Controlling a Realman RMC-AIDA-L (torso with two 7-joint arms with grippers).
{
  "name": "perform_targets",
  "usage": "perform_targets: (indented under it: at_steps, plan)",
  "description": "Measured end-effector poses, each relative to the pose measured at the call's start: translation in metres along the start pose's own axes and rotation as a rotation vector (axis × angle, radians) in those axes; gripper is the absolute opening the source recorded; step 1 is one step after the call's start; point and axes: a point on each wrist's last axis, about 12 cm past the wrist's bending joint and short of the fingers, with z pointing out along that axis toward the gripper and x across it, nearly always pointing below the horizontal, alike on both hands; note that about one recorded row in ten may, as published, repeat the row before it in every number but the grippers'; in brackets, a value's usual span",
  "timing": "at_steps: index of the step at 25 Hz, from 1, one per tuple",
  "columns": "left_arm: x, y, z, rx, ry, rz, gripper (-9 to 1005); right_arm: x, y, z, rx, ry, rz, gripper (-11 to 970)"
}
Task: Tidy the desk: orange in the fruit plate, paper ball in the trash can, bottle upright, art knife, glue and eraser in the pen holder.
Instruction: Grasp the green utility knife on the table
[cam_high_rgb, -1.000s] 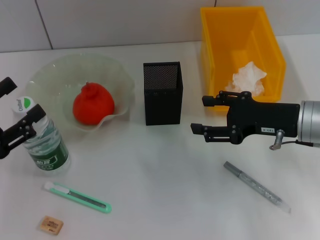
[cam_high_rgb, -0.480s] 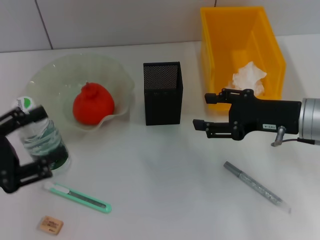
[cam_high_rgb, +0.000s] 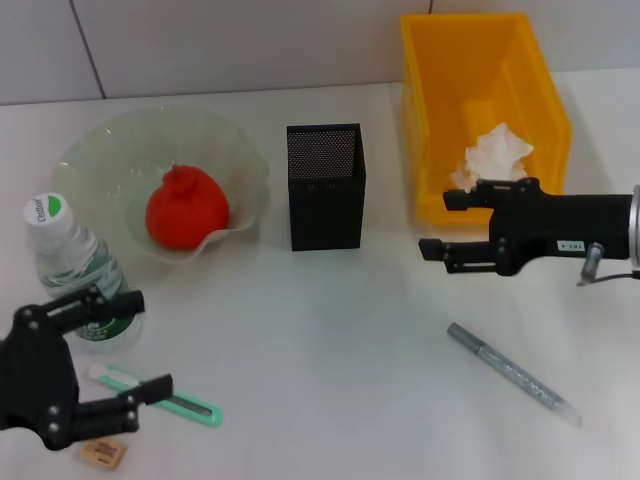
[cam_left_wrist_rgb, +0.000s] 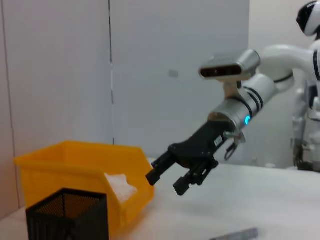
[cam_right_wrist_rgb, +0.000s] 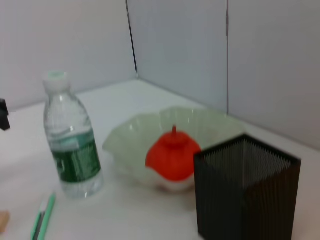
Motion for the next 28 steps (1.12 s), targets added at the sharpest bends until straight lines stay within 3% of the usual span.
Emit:
perform_targets:
  at_steps: [13,22,28]
  plan:
    - [0.0,-0.002,0.008,0.042,0.078,0.058,827,0.0,-0.004,-0.024,-0.023,0.001,0.109,766]
    - [0.002,0.006,0.029,0.092,0.247,0.067,827,0.001,-0.008,-0.02,-0.03,0.095,0.147,767]
    - [-0.012,0.013,0.04,0.129,0.373,0.087,827,0.002,-0.007,-0.018,-0.035,0.106,0.156,767]
